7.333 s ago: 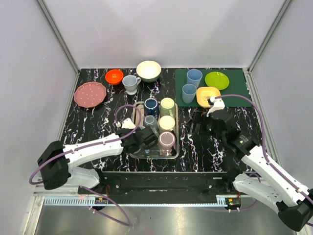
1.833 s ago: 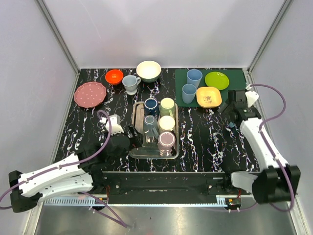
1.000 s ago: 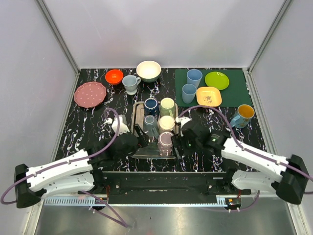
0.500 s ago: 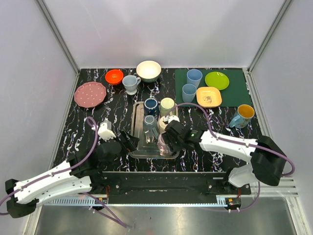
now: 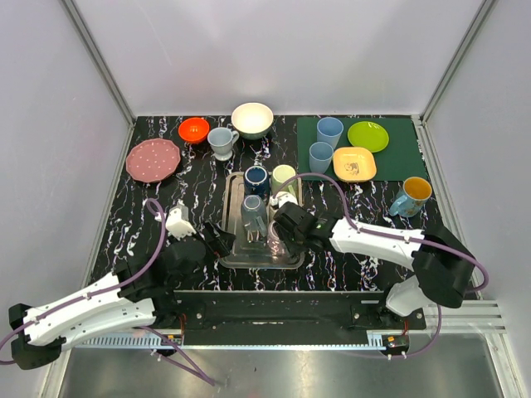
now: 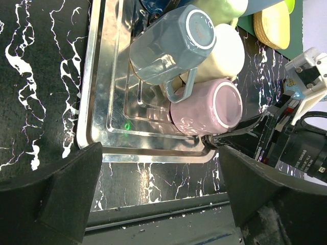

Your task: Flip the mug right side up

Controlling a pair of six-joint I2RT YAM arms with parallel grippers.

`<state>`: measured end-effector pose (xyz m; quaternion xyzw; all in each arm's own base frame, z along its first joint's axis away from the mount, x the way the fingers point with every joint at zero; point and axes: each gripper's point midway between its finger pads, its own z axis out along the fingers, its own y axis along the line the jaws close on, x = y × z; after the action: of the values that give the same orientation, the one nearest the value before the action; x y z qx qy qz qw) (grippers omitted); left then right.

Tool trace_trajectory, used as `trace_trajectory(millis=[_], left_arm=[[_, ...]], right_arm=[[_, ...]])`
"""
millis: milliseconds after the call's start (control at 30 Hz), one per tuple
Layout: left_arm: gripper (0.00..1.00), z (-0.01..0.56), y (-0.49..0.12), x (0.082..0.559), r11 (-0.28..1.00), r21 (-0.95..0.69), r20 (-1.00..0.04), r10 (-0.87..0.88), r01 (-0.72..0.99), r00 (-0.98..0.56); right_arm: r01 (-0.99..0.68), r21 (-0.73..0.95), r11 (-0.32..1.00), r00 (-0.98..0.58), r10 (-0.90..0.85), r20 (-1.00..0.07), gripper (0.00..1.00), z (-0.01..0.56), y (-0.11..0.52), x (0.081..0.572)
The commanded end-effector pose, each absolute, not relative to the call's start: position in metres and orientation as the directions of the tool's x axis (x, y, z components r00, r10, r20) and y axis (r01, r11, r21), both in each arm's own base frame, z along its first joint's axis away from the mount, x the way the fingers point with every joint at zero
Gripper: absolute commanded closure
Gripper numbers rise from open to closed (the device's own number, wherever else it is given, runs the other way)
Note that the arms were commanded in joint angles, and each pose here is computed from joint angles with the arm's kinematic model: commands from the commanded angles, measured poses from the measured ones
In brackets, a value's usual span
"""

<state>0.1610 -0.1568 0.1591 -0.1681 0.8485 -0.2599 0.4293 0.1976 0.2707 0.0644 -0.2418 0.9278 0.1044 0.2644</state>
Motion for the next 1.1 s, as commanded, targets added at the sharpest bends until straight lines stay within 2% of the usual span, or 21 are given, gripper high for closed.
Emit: trace_trajectory(millis=[0, 100, 133, 233, 433, 667, 833, 1000, 1067], left_arm=[[0.01, 0.16, -0.156, 0.165, 0.801, -0.595, -0.645, -0.527, -0.07, -0.553], [0.01, 0.159, -0.157, 0.164, 0.8, -0.596, -0.642, -0.527, -0.069, -0.558], [0.01, 0.158, -0.157, 0.164, 0.8, -0.595, -0.641, -0.526, -0.069, -0.559], [0.02, 0.159, -0.157, 0.164, 0.799, -0.597, -0.641, -0.527, -0.07, -0.558], [0.02, 0.166, -0.156, 0.166, 0.803, -0.594, -0.655, -0.521, -0.053, -0.547], [0.01, 0.204, -0.179, 0.166, 0.728, -0.677, -0.658, -0.535, 0.106, -0.53], [0.01, 0.242, -0.224, 0.153, 0.516, -0.79, -0.603, -0.562, 0.33, -0.566], [0.01, 0.297, -0.268, 0.125, 0.219, -0.817, -0.556, -0.545, 0.533, -0.628], [0.01, 0.302, -0.283, 0.118, 0.163, -0.811, -0.556, -0.514, 0.562, -0.654]], right_arm=[[-0.498, 0.03, 0.867, -0.727, -0.398, -0.56, 0.55, 0.062, 0.274, 0.208], [-0.5, 0.029, 0.865, -0.727, -0.401, -0.557, 0.63, 0.059, 0.275, 0.208], [-0.501, 0.027, 0.865, -0.726, -0.403, -0.557, 0.75, 0.06, 0.275, 0.208], [-0.491, 0.039, 0.87, -0.726, -0.384, -0.57, 1.0, 0.067, 0.275, 0.209], [-0.485, 0.224, 0.845, -0.721, -0.241, -0.65, 1.0, 0.136, 0.281, 0.192], [-0.45, 0.536, 0.714, -0.66, 0.138, -0.738, 1.0, 0.251, 0.268, 0.17], [-0.467, 0.643, 0.607, -0.622, 0.291, -0.727, 1.0, 0.293, 0.258, 0.16], [-0.545, 0.733, 0.407, -0.563, 0.47, -0.68, 1.0, 0.331, 0.25, 0.146], [-0.588, 0.748, 0.306, -0.551, 0.525, -0.648, 1.0, 0.347, 0.249, 0.138]])
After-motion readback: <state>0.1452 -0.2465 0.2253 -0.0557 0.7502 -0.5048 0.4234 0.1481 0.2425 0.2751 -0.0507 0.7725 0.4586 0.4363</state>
